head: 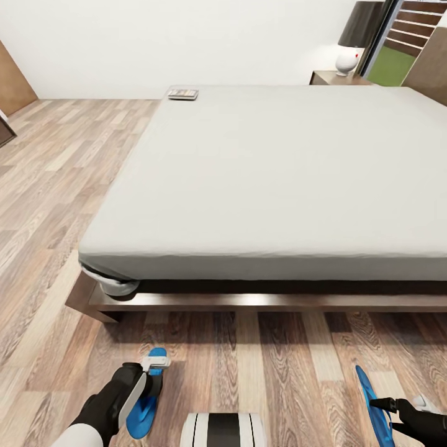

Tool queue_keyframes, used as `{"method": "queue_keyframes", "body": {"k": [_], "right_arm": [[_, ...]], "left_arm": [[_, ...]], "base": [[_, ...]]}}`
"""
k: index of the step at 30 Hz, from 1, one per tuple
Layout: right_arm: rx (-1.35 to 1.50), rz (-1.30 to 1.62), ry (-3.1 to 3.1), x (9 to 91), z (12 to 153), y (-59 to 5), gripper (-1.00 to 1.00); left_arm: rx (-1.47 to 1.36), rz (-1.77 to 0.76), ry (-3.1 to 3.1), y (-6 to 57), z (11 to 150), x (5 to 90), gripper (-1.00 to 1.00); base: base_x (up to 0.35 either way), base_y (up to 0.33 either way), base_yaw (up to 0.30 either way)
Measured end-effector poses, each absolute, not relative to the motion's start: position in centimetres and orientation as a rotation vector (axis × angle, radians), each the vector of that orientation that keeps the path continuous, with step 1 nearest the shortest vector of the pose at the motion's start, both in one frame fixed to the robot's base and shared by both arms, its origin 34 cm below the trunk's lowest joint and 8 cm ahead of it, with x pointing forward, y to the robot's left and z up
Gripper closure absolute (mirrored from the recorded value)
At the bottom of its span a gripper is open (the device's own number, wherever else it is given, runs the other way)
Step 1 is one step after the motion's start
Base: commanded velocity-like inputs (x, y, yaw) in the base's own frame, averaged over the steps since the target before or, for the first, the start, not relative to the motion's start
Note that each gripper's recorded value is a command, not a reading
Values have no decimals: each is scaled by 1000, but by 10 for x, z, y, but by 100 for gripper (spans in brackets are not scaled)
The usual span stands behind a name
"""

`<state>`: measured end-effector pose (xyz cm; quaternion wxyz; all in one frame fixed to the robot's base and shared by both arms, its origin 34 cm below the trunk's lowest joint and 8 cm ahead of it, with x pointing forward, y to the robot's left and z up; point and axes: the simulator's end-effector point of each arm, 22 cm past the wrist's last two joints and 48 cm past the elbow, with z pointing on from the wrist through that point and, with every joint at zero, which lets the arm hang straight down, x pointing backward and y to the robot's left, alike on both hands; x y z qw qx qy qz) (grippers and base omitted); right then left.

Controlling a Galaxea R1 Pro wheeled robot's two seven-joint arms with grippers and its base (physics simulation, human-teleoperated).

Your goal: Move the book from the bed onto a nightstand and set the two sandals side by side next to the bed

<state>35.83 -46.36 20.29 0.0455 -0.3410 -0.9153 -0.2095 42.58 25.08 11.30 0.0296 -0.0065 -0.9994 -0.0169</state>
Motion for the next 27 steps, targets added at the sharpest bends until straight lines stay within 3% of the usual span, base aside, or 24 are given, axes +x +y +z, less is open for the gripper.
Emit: {"method": "queue_keyframes", "body": {"k": [11, 27], "right_arm": [[-1041, -640, -2795, 358, 203, -464, 100], [-1043, -593, -2740, 339, 184, -464, 100]], "left_arm": [[-6, -62, -3201, 253, 113, 452, 100], [-3, -59, -3136, 253, 88, 426, 100]], "base": [[0, 0, 0], [0, 0, 0]]}}
